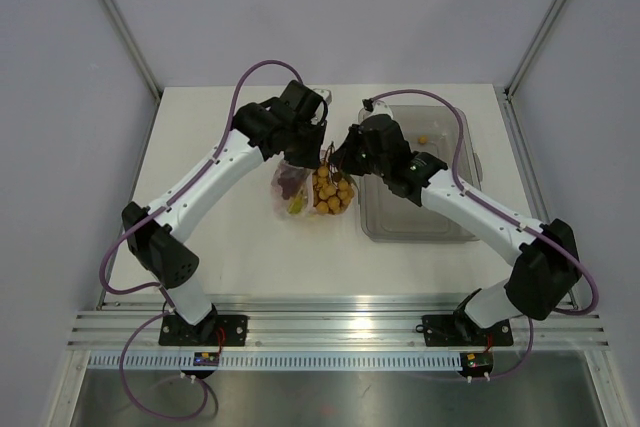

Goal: Place the food in the zip-top bag and seal the zipper
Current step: Place the fake fruit in the zipper food storage bag.

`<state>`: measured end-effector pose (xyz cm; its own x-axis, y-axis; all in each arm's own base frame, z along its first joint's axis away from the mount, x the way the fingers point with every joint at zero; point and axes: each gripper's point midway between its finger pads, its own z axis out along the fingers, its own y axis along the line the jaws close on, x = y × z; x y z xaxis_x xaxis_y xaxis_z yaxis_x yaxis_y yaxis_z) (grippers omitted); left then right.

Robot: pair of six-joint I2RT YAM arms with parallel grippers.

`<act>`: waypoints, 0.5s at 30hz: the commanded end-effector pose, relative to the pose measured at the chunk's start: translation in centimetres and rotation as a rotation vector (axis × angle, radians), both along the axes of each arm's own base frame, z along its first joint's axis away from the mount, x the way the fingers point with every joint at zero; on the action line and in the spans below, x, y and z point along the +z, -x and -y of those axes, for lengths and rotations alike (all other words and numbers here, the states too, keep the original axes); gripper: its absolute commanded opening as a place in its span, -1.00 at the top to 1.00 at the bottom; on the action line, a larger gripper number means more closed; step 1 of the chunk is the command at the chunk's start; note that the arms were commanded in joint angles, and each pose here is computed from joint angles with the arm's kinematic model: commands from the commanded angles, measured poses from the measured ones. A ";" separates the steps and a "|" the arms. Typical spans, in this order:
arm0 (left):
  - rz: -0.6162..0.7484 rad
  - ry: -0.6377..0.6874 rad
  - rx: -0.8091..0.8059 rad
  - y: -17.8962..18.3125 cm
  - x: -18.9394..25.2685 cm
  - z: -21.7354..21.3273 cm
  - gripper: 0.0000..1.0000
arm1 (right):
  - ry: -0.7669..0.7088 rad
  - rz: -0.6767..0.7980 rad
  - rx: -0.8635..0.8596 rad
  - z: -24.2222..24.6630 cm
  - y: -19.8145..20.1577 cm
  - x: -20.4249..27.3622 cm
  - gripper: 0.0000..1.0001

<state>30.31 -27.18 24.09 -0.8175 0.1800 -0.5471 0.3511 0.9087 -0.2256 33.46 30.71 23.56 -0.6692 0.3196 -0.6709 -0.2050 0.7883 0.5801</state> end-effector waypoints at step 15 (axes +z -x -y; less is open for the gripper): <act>0.079 0.160 -0.081 0.6 5.5 1.9 1.00 | -0.186 0.217 -0.136 1.7 -1.0 9.2 1.00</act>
